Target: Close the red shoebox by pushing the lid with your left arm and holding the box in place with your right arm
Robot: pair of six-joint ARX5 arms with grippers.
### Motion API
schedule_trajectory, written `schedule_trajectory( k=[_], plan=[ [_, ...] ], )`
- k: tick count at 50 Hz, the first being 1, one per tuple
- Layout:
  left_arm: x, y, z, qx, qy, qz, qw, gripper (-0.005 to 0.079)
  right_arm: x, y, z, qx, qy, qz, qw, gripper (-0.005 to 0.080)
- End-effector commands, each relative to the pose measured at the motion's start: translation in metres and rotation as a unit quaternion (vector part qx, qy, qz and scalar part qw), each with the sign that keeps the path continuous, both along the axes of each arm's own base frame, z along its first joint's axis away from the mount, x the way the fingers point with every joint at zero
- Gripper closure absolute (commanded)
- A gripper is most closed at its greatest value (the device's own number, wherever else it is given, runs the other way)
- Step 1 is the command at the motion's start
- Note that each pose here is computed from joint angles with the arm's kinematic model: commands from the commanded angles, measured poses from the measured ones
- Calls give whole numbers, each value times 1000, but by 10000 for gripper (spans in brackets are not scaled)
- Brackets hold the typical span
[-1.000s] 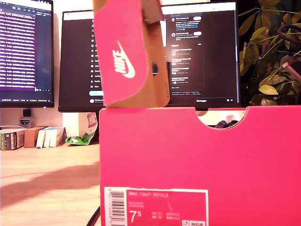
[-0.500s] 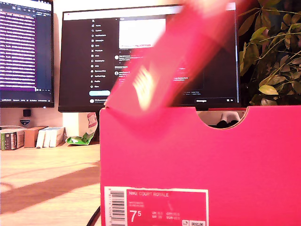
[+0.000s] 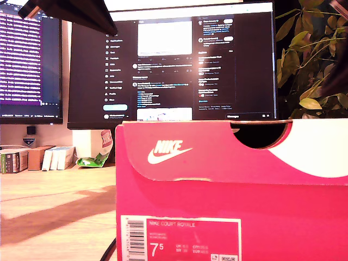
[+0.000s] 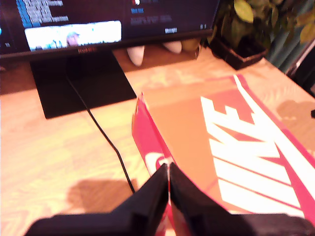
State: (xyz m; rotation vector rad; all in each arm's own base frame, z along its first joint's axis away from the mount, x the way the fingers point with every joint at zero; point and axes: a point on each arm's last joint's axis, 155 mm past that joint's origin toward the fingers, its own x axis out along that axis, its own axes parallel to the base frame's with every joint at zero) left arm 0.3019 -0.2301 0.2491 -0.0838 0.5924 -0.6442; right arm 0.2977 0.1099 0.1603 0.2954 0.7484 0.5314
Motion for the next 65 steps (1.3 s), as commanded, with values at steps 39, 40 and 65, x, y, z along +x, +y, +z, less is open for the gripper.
schedule_trajectory(
  k=[39,40,65],
  plan=[
    [-7,57,23,42,-53,59,996,761,14,15,6,-76,-69,32,994,765],
    [-7,61,25,43,-56,62,996,761,14,14,9,-80,-79,31,993,765],
    [-18,131,23,6,-108,111,988,761,8,-75,100,-145,-229,-151,951,765]
  ],
)
